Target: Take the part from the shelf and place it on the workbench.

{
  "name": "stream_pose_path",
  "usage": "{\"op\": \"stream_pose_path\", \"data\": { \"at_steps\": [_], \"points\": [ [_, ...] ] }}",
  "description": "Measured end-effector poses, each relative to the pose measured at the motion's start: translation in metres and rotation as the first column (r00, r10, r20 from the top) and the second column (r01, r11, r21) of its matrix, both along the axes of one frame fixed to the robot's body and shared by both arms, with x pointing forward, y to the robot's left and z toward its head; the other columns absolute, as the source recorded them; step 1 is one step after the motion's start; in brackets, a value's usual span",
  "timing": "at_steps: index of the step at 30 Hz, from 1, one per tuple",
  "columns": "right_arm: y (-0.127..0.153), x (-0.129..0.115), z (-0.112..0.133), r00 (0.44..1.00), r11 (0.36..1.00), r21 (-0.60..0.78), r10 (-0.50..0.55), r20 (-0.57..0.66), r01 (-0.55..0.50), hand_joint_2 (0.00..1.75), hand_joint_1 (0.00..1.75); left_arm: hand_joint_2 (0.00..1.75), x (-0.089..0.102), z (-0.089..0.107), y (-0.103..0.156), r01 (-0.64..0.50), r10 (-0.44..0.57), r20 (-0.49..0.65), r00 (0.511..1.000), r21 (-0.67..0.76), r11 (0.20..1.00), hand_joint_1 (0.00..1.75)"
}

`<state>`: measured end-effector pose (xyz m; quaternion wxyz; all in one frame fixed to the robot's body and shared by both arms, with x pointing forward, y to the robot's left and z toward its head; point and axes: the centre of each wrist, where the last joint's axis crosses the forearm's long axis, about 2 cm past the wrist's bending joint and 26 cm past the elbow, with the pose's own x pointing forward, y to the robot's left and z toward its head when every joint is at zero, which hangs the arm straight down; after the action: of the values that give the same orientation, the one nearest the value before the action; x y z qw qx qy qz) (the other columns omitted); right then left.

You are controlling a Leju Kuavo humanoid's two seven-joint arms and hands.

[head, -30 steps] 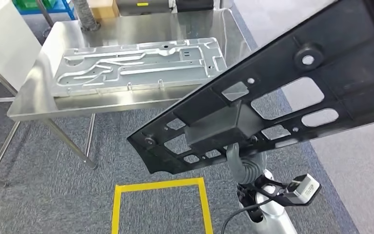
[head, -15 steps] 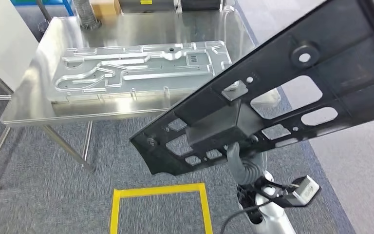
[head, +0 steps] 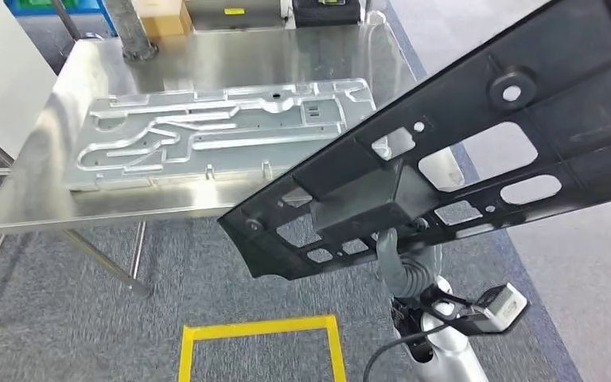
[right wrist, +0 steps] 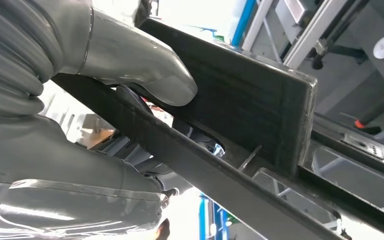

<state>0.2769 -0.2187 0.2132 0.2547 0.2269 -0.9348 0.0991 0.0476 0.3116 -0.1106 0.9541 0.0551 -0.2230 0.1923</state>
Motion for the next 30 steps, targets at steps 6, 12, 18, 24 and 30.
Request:
{"op": "stream_pose_path", "data": {
  "at_steps": [6,12,18,24,30],
  "points": [
    [-0.010,0.017,-0.001,0.995,0.995,-0.027,-0.097,-0.018,0.096,1.75,1.75,1.75,-0.004,0.000,0.000,-0.013,0.013,-0.004,1.000,-0.002,1.000,0.00],
    [-0.036,0.061,0.005,0.973,0.972,-0.074,-0.228,-0.046,0.224,1.75,1.75,1.75,-0.004,0.000,0.000,-0.014,0.014,-0.001,1.000,-0.002,1.000,0.00],
    [-0.047,0.074,0.006,0.962,0.962,-0.086,-0.265,-0.059,0.260,1.75,1.75,1.75,-0.003,0.000,0.000,-0.014,0.014,0.001,1.000,-0.002,1.000,0.00],
    [-0.051,0.076,0.000,0.957,0.958,-0.098,-0.277,-0.081,0.269,1.75,1.75,1.75,-0.005,-0.001,-0.002,-0.013,0.013,-0.003,1.000,-0.007,1.000,0.00],
    [-0.053,0.080,0.003,0.955,0.955,-0.098,-0.286,-0.076,0.279,1.75,1.75,1.75,-0.002,0.000,-0.004,-0.012,0.012,0.003,1.000,-0.010,1.000,0.00]
  ]
}}
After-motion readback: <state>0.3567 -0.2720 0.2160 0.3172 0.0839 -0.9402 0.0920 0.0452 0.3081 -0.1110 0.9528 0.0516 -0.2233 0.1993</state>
